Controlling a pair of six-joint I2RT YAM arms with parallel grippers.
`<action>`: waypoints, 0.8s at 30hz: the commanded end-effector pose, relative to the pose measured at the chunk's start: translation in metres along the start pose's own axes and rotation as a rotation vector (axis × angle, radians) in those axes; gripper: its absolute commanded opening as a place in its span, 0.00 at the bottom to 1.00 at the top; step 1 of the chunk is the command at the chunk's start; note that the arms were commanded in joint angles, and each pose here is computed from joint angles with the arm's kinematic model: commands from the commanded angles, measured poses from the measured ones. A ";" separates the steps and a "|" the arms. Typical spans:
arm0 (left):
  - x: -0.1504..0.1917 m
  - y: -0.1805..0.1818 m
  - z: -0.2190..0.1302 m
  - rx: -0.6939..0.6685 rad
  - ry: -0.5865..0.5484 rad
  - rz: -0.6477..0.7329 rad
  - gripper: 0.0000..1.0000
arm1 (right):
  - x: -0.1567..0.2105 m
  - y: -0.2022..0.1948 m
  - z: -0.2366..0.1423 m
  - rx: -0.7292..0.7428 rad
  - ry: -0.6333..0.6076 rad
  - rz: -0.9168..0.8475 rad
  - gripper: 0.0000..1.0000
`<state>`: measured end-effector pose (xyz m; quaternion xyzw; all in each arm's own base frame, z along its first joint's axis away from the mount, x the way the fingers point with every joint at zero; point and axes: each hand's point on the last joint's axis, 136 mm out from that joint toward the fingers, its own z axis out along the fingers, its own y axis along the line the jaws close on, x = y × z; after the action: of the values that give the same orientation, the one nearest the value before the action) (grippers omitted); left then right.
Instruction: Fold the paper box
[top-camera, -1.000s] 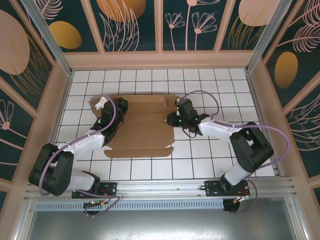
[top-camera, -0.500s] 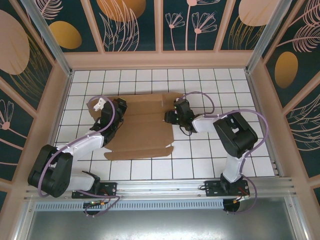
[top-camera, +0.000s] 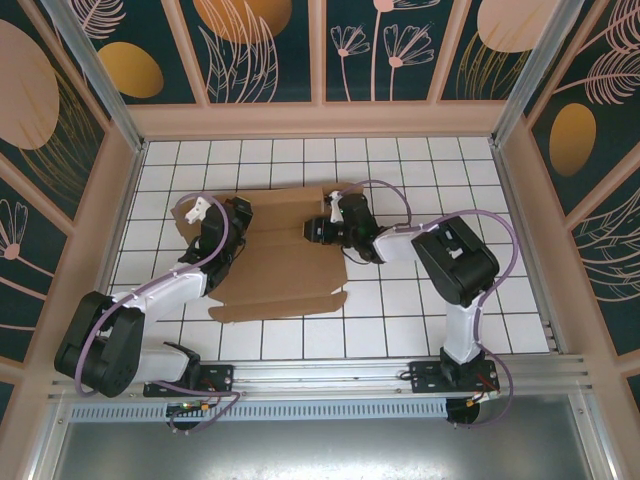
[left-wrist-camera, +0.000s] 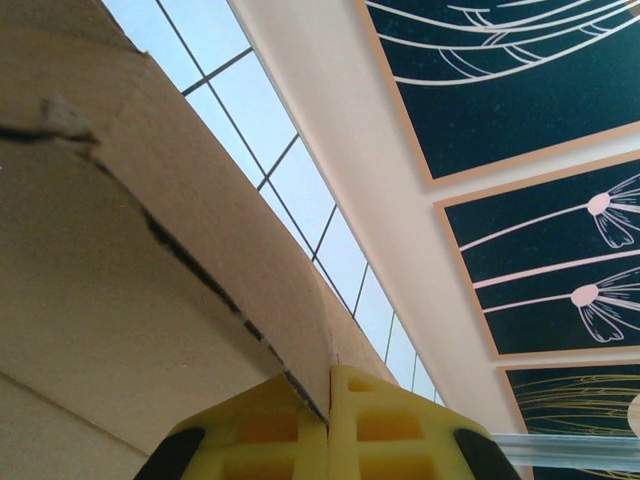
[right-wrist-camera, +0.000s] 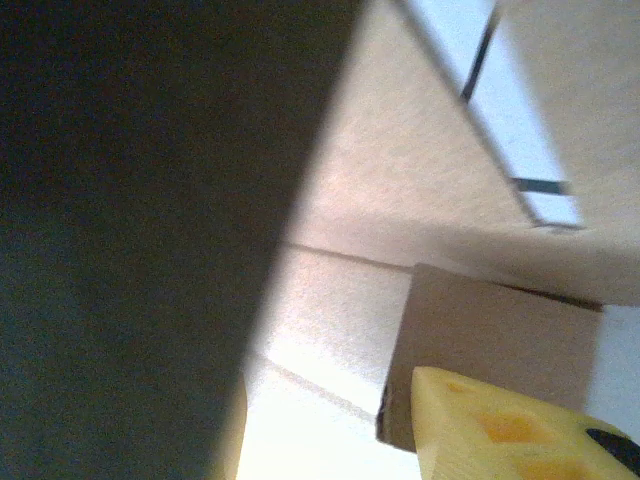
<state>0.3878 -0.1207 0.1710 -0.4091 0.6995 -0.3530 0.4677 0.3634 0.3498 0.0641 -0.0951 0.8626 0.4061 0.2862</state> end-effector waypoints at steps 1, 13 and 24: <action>0.006 0.021 -0.005 -0.061 0.023 0.024 0.00 | 0.003 0.023 0.006 -0.102 0.017 -0.019 0.46; 0.002 0.028 -0.013 -0.075 0.008 0.050 0.00 | -0.026 0.034 -0.069 0.047 -0.102 -0.262 0.52; 0.007 0.032 -0.012 -0.090 0.032 0.062 0.00 | -0.113 -0.011 -0.248 0.418 -0.621 -0.213 0.32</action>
<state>0.3771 -0.1149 0.1709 -0.4099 0.6989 -0.3510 0.4694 0.3310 0.2114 0.2642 -0.0952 0.7624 0.2904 0.5705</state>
